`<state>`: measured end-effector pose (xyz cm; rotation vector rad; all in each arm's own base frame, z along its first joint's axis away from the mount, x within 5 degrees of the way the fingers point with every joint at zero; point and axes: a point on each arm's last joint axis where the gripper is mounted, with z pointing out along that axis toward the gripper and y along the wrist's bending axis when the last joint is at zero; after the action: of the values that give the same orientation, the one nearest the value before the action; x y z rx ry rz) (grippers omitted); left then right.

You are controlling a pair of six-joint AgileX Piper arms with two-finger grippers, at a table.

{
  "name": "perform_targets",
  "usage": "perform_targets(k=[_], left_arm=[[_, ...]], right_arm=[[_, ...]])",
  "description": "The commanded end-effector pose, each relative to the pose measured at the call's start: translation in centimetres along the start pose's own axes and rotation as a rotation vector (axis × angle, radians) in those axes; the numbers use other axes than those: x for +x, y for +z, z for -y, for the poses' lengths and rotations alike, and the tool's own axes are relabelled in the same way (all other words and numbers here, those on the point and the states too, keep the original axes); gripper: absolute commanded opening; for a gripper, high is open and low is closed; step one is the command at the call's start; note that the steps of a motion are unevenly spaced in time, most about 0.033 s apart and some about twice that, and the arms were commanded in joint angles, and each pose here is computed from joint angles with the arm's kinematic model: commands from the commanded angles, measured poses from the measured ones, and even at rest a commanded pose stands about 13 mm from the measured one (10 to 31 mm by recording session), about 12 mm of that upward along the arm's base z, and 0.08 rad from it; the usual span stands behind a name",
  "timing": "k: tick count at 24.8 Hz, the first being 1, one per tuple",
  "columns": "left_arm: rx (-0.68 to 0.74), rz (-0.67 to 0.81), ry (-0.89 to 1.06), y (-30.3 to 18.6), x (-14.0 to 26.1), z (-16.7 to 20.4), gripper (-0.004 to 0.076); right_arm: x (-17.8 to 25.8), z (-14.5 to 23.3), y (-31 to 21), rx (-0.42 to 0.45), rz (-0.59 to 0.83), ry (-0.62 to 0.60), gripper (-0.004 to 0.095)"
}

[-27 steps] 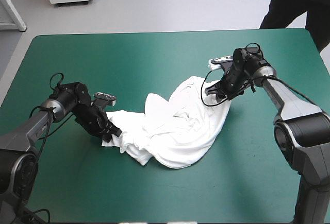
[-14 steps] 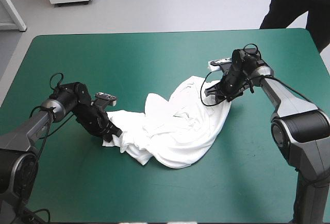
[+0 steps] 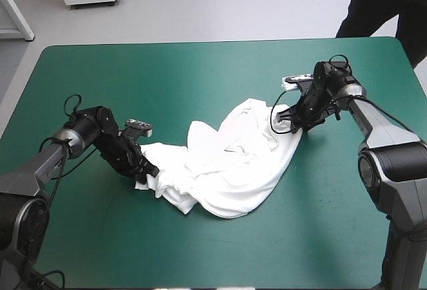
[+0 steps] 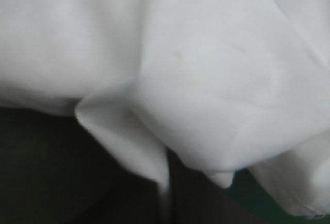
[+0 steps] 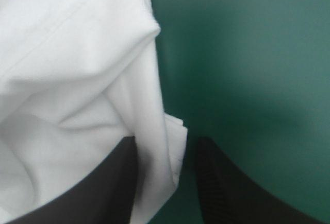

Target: Fold the cloth

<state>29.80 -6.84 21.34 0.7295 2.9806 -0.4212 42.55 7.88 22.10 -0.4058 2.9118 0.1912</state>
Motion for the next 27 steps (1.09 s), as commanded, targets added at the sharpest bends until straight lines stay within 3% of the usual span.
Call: perform_targets(k=[1, 2, 6, 11, 16, 22, 27], left_arm=[[0.004, 0.075, 0.012, -2.2, -0.1, 1.0, -0.0022], [0.003, 0.079, 0.014, -2.4, 0.0, 1.0, -0.0022], [-0.029, 0.099, 0.034, -4.6, 0.6, 1.7, -0.0022], [-0.056, 0.222, 0.082, -11.4, 1.7, 4.2, -0.0022], [-0.115, 0.482, 0.141, -18.9, 3.9, 7.5, -0.0022], [-0.241, 0.852, 0.247, -28.9, 9.2, 12.2, -0.0022], [-0.287, 1.103, 0.321, -34.3, 13.7, 15.7, -0.0022]], right_arm=[[-0.3, -0.5, -2.8, -0.043, 0.081, -0.037, 0.0029], [-0.3, -0.6, -2.8, -0.052, 0.082, -0.037, -0.0018], [0.2, -0.8, -5.2, -0.043, 0.111, -0.047, -0.0007], [2.9, -1.7, -15.0, 0.020, 0.310, -0.065, -0.0014], [6.5, -3.1, -22.5, 0.049, 0.507, -0.083, -0.0015], [11.7, -4.9, -31.3, 0.065, 0.796, -0.079, -0.0017], [17.4, -7.3, -40.2, 0.031, 1.140, -0.124, -0.0017]])
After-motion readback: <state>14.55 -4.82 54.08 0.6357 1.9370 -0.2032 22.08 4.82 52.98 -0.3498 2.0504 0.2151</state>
